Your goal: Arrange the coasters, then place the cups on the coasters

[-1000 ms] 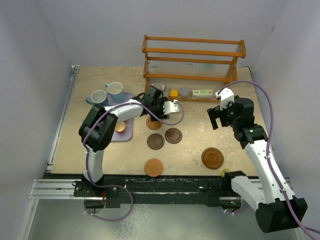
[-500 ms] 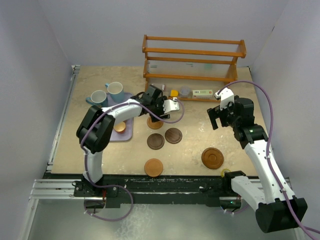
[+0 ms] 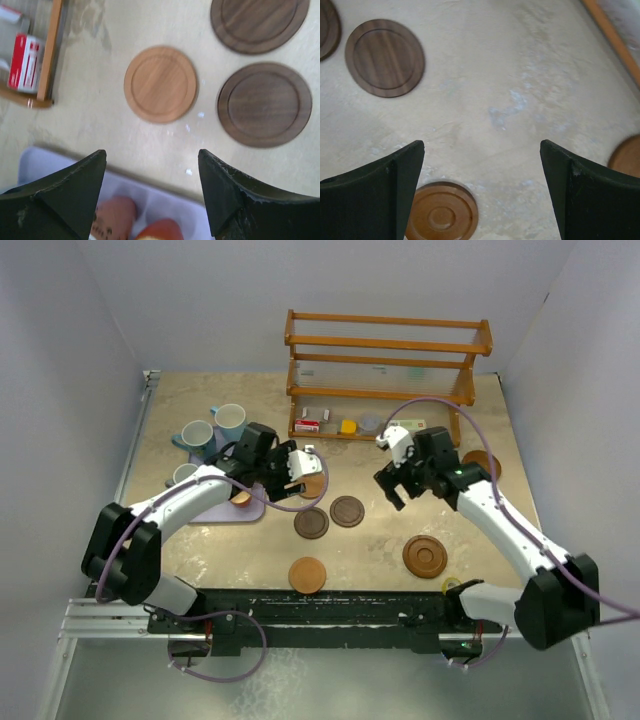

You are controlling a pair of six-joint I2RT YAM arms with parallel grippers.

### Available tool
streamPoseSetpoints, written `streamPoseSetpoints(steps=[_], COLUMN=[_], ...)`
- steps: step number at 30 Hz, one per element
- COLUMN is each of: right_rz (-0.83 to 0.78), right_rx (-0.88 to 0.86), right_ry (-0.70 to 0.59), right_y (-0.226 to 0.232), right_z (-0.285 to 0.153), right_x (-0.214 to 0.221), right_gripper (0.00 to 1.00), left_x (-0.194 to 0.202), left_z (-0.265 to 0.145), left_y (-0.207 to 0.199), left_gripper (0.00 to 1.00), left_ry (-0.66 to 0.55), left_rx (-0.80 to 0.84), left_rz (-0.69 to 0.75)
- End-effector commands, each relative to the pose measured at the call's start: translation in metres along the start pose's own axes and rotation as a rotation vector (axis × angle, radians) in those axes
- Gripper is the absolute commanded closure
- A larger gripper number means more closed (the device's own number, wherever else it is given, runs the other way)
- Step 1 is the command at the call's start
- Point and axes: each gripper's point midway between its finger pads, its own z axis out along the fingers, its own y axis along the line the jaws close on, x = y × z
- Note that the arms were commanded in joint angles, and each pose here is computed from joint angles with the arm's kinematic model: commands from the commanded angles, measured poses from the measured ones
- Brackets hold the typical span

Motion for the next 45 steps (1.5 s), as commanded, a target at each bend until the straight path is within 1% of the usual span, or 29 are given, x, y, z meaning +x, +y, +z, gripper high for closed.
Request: streamPoseSetpoints(steps=[1, 4, 6, 9, 12, 15, 24, 27, 33, 45], right_rz=[-0.116, -0.164, -0.181, -0.206, -0.232, -0.252, -0.353, -0.356, -0.36, -0.327], right_rx=[-0.111, -0.161, -0.182, -0.21, -0.208, -0.186, -0.164, -0.192, -0.195, -0.011], right_ry=[-0.011, 0.02, 0.015, 0.055, 0.094, 0.131, 0.226, 0.261, 0.277, 0.284], right_y=[0.033, 0.055, 0.064, 0.078, 0.085, 0.083, 0.073, 0.077, 0.078, 0.045], right_z=[0.027, 0.052, 0.065, 0.086, 0.105, 0.117, 0.135, 0.137, 0.144, 0.168], right_x=[-0.022, -0.024, -0.038, -0.04, -0.042, -0.041, -0.029, -0.018, -0.016, -0.029], right_gripper=[0.0, 0.0, 0.0, 0.0, 0.01, 0.02, 0.05, 0.05, 0.07, 0.09], left_x=[0.01, 0.022, 0.025, 0.029, 0.029, 0.026, 0.02, 0.02, 0.021, 0.024], left_z=[-0.031, -0.047, -0.059, -0.076, -0.094, -0.105, -0.122, -0.126, -0.13, -0.128], left_y=[0.006, 0.008, 0.014, 0.022, 0.031, 0.035, 0.044, 0.047, 0.049, 0.05], left_gripper=[0.28, 0.26, 0.24, 0.18, 0.16, 0.16, 0.16, 0.16, 0.17, 0.18], left_ry=[-0.021, -0.008, -0.005, -0.002, -0.014, -0.029, -0.058, -0.071, -0.074, -0.072], left_rx=[-0.06, -0.135, -0.201, -0.282, -0.346, -0.379, -0.439, -0.449, -0.459, -0.457], left_rz=[-0.023, -0.054, -0.075, -0.114, -0.154, -0.179, -0.198, -0.207, -0.213, -0.223])
